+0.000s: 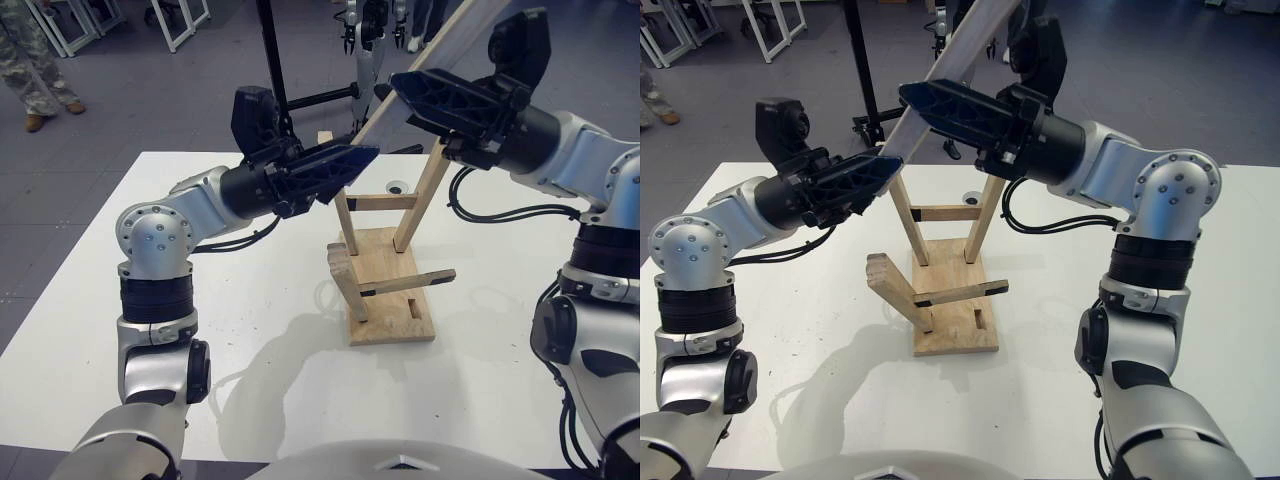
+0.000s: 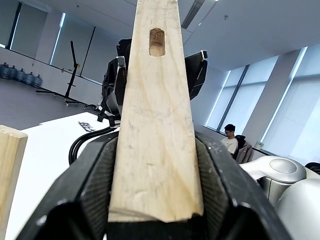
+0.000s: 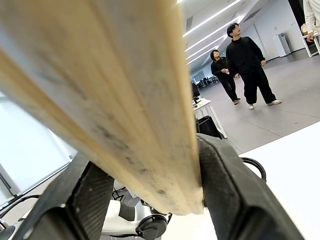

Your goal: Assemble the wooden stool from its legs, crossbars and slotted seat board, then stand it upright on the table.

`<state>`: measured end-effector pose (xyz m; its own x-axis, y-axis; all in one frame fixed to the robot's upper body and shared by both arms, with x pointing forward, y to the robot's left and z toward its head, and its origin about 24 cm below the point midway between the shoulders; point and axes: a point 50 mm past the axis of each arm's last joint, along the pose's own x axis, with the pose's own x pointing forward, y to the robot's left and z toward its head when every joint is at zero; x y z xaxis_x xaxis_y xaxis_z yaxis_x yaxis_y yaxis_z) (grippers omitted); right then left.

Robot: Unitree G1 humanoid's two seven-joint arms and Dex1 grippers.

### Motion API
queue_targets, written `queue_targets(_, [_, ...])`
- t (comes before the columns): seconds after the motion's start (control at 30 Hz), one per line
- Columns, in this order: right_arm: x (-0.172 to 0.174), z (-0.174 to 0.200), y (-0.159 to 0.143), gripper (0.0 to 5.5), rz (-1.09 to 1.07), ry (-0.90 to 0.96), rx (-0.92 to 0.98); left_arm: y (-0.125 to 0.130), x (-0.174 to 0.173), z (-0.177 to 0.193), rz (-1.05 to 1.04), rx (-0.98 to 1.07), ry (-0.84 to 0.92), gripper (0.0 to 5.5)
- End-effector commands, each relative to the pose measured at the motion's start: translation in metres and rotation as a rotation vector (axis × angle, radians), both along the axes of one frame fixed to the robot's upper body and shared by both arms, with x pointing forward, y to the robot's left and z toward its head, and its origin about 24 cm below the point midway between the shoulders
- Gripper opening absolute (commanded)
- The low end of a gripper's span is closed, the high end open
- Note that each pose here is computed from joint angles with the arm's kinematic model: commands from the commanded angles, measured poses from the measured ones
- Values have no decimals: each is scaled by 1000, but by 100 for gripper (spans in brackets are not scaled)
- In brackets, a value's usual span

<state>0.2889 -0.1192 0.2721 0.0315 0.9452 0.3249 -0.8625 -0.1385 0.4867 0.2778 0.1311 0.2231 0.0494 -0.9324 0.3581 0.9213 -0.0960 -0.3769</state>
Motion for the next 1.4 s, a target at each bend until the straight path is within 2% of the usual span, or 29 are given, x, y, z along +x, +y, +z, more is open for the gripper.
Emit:
queue_targets(0.03, [-1,0,-3,226,3,-12,3,5,-2,5,-22,3,-4,276])
queue_targets(0.27, [1,-4,-3,204,-13,-9,-2,14,0,8,26,-4,-8,384])
queue_targets(0.43, [4,-4,-10,204,-53,-22,-16,45,-2,28,187,19,-101,473])
queue_targets(0.53, [9,-5,-28,204,-133,-34,-46,56,-12,30,279,97,-145,477])
queue_targets(0.63, [12,-13,-50,204,-229,-46,-121,52,-24,21,367,184,-156,477])
queue_targets(0.77, [12,-31,-72,204,-306,-35,-218,50,-43,10,368,271,-138,477])
queue_targets(1.0, [9,-54,-106,204,-400,-71,-408,87,-53,0,387,394,-41,477])
queue_targets(1.13, [-1,-67,-122,204,-387,-119,-572,103,-56,-40,427,625,73,477])
queue_targets(1.2, [-8,-77,-128,204,-370,-146,-678,101,-59,-61,422,729,100,477])
queue_targets(1.4, [-40,-116,-115,204,-269,-136,-793,54,-70,-113,363,816,100,477])
